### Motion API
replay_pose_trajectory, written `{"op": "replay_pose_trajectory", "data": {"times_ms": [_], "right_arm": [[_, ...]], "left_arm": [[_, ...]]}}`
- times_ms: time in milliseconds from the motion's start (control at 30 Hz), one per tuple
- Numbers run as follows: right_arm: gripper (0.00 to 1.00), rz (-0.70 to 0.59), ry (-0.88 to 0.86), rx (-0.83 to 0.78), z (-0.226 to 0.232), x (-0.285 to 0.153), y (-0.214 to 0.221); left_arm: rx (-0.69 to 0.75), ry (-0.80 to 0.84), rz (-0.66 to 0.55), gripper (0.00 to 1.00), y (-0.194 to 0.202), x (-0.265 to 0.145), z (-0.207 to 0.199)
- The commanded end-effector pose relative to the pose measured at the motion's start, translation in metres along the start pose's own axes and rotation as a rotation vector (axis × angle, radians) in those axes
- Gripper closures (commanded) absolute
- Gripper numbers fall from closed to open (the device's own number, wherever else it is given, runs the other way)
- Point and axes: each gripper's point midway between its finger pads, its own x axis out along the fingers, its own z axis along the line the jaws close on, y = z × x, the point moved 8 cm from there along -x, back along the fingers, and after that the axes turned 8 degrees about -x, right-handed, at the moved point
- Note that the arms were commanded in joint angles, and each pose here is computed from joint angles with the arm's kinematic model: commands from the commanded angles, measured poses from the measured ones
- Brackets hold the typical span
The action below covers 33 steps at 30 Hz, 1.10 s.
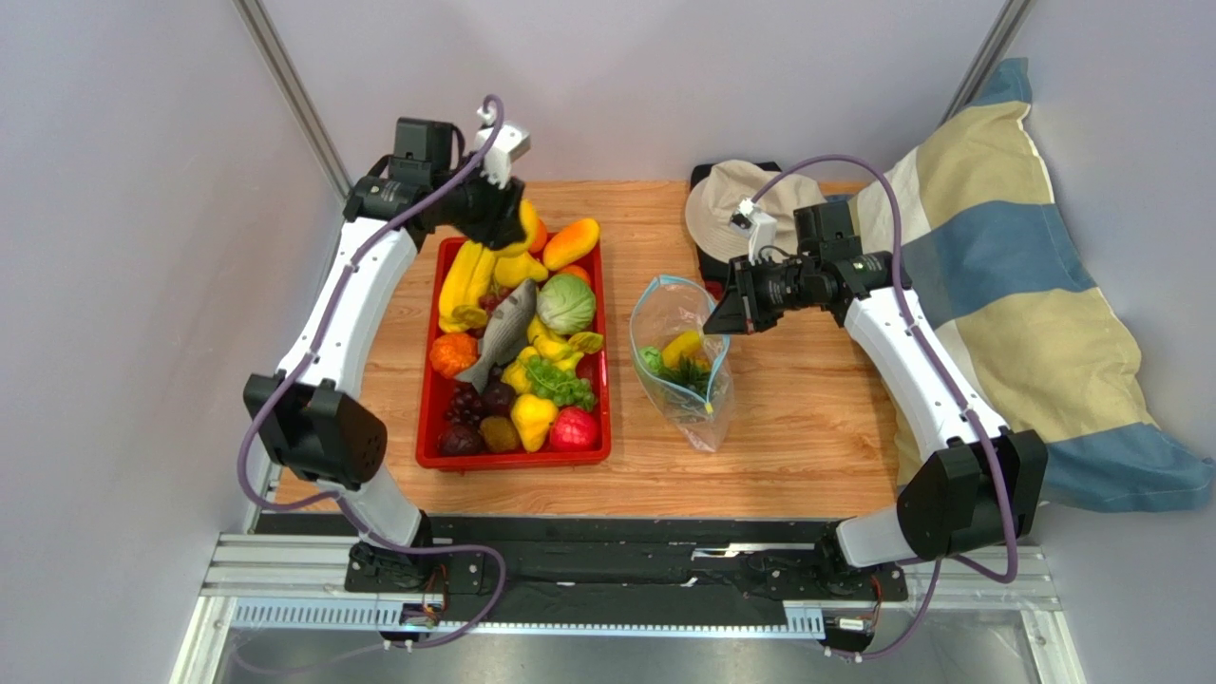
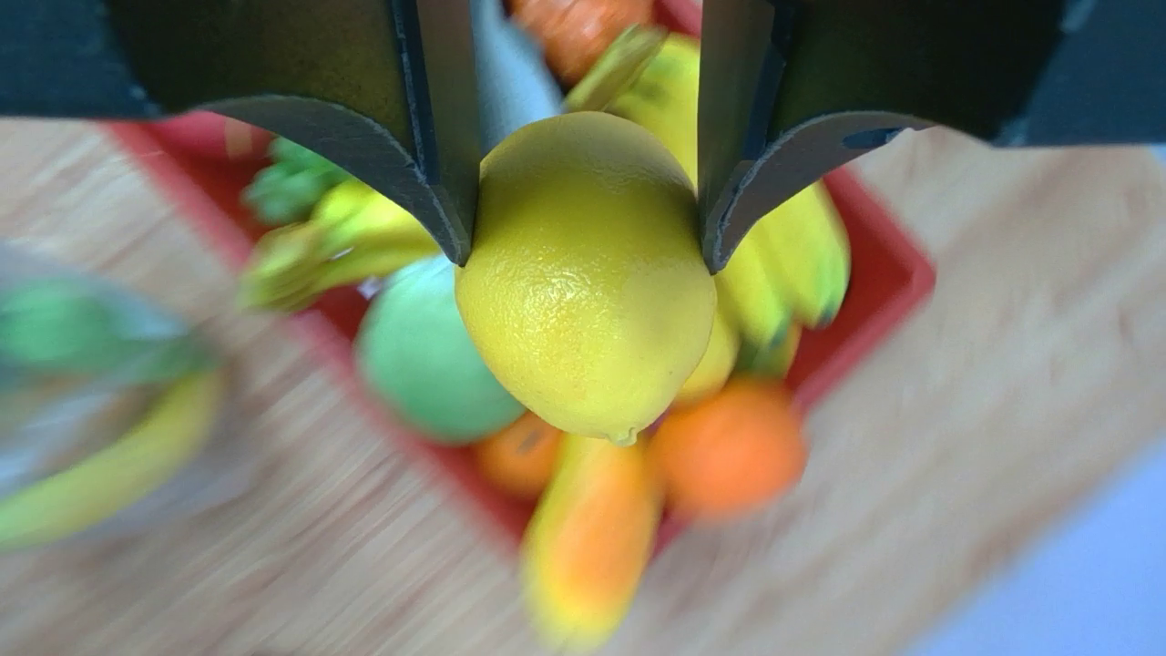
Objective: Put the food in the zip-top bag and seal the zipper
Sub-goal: Pick up the fake fruit from the bin, then place the fake fruit in the zipper food storage bag.
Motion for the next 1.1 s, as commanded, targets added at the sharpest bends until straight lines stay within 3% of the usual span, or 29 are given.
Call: {"op": "replay_pose_trajectory", "data": {"times_ms": [0, 233, 367, 600, 700, 800, 867, 1067], "right_arm": [[1.00, -0.046, -0.006, -0.058, 0.004, -0.007, -0.016], [1.00, -0.061, -0.014, -0.043, 0.004, -0.006, -0.022], [1.00, -0.068, -0.006, -0.034, 0.001, -0.007, -0.026], [1.00, -0.080, 0.039, -0.050, -0.005, -0.015, -0.024], [1.00, -0.085, 0.043, -0.058, -0.006, -0.017, -0.023], [1.00, -0.081, 0.045, -0.061, -0.008, -0.017, -0.022], [1.00, -0.080, 0.047, -0.058, -0.009, -0.018, -0.021], [1.00, -0.080, 0.057, -0.071, -0.013, -0.020, -0.020]], "left_arm": [[0.097, 0.295, -0.222, 0.70, -0.055, -0.045, -0.099], [0.163, 0.620, -0.212, 0.69, -0.050, -0.026, -0.208], [0.176, 0.652, -0.156, 0.67, -0.036, 0.004, -0.234], [0.125, 0.598, -0.114, 0.64, -0.024, 0.056, -0.240], [0.128, 0.555, -0.107, 0.53, -0.023, 0.075, -0.241], [0.121, 0.509, -0.085, 0.33, -0.023, 0.085, -0.240], [0.133, 0.496, -0.103, 0.01, -0.027, 0.078, -0.238], [0.130, 0.536, -0.227, 0.01, -0.052, 0.013, -0.230]]}}
